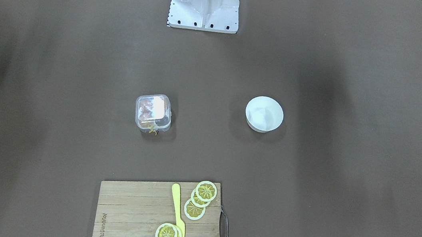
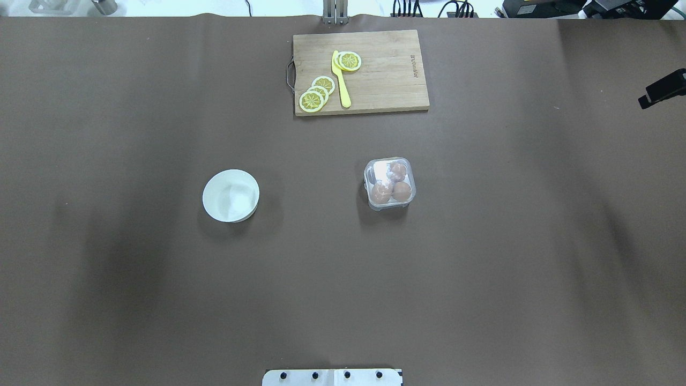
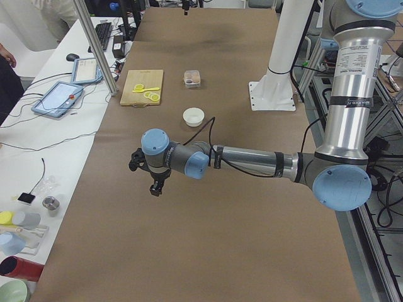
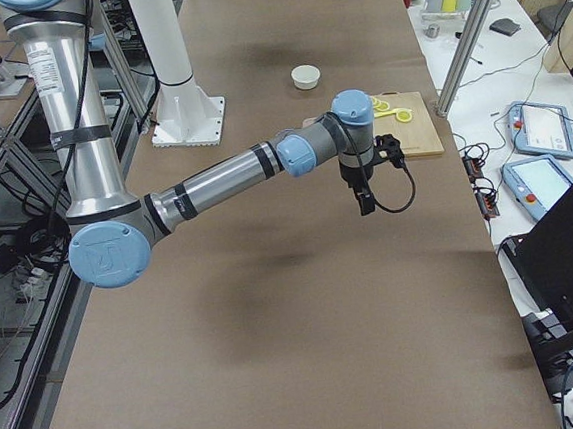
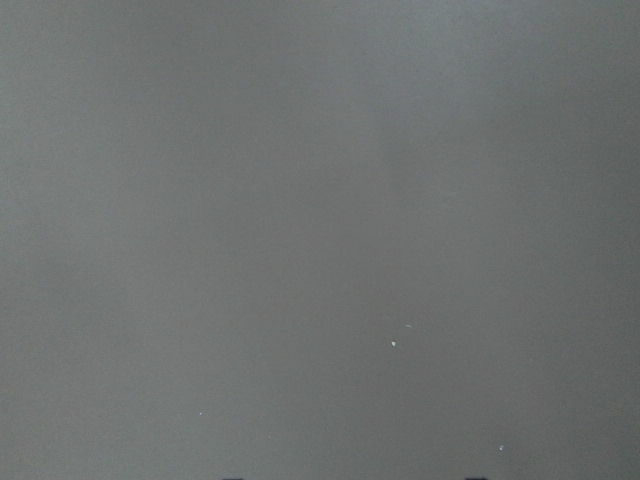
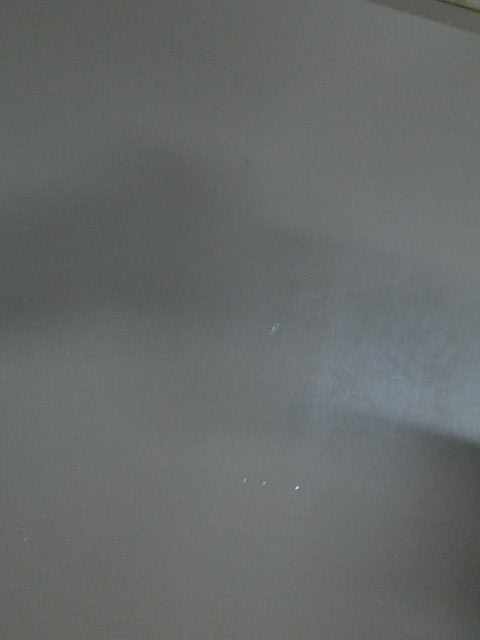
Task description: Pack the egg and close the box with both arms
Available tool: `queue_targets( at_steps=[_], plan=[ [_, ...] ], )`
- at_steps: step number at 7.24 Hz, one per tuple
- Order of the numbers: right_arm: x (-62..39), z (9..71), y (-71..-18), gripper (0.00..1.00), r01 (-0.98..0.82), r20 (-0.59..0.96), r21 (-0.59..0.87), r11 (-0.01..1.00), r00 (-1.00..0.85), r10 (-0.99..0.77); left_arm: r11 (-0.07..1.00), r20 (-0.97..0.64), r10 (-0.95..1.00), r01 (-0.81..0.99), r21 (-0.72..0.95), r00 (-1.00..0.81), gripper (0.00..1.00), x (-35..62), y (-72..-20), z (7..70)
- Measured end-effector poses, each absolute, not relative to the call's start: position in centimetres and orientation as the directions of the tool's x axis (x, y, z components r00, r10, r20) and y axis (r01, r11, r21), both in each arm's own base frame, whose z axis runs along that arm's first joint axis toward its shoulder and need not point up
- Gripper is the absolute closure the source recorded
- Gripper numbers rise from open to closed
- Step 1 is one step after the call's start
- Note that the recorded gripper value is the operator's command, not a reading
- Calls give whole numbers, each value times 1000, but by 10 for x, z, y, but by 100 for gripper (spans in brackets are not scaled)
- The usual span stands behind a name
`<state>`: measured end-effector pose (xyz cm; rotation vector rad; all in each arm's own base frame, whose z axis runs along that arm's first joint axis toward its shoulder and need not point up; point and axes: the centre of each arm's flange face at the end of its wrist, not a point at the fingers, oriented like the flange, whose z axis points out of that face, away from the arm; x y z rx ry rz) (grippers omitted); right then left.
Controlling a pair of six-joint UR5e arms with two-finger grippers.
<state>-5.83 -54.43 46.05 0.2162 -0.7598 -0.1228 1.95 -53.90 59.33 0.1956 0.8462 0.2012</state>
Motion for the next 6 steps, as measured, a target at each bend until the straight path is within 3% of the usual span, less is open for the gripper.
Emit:
queue_targets(
  at_steps=[6],
  plan=[
    [-14, 536, -553, 0, 32, 667, 97, 995, 740, -89, 976, -726, 201, -72, 205, 657, 3, 4, -538, 609]
  ],
)
